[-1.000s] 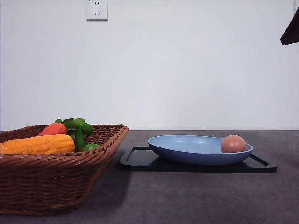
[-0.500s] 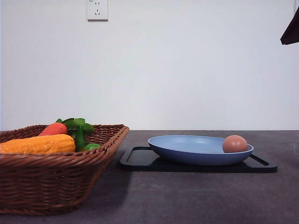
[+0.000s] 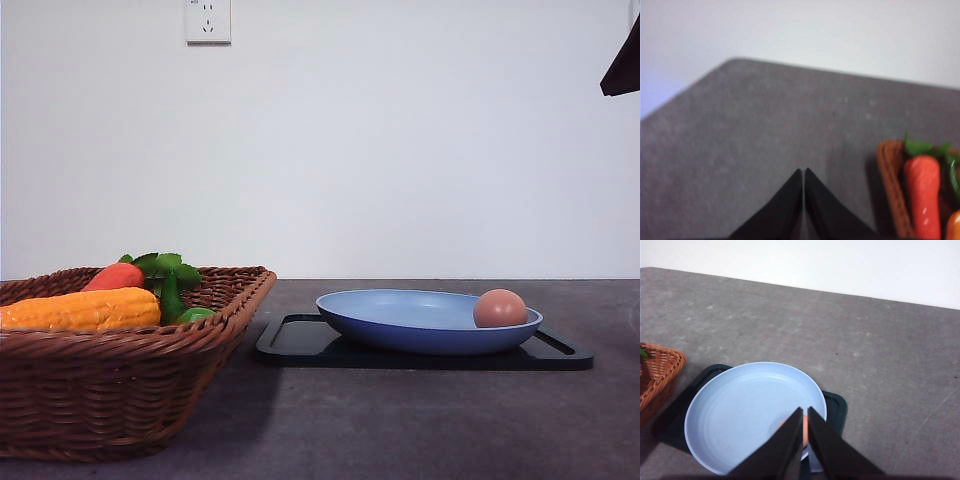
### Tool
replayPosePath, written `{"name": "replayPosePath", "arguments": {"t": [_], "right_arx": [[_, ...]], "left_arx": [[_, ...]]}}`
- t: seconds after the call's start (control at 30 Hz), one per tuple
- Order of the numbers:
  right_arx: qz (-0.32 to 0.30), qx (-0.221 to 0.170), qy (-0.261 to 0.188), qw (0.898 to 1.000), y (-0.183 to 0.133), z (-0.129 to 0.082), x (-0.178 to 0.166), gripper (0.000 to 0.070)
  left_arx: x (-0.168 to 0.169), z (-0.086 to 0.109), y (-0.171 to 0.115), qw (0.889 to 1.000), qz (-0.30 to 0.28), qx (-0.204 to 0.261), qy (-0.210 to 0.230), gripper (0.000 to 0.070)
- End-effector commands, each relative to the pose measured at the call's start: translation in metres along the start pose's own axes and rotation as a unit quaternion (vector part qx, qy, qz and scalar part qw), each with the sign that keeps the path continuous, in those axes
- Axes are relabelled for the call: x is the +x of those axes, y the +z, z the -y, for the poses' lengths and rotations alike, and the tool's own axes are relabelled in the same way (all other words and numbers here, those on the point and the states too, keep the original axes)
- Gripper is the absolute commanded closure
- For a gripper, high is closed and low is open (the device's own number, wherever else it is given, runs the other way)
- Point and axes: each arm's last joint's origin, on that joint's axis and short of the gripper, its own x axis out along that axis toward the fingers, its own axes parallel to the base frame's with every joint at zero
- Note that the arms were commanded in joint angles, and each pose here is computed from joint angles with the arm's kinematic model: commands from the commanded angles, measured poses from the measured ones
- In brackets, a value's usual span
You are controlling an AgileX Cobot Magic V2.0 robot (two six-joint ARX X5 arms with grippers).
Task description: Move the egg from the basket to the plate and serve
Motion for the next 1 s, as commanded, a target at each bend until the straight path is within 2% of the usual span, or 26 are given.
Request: {"name": "replayPosePath", "arguments": {"t": [0.0,0.27,0.5,0.97], "right_arx": [[0.006,-0.001,0.002,1.0,0.002,-0.001,0.0,0.07],[0.006,-0.001,0.002,1.0,0.002,-0.001,0.0,0.07],[0.006,-0.001,0.002,1.0,0.002,-0.001,0.0,0.07],[0.006,-0.001,0.002,1.0,0.002,-0.001,0.0,0.07]], "left_arx": [[0.003,0.0,-0.007,1.0,-0.003,-0.001,-0.005,0.07],[0.012,-0.003,-0.038,0.999,-0.047,0.004,-0.002,0.07],[0.01,-0.003,-0.036,1.0,-0.029,0.002,-0.006,0.07],[0.01,-0.003,-0.036,1.0,-0.029,0.002,-0.005,0.07]]}}
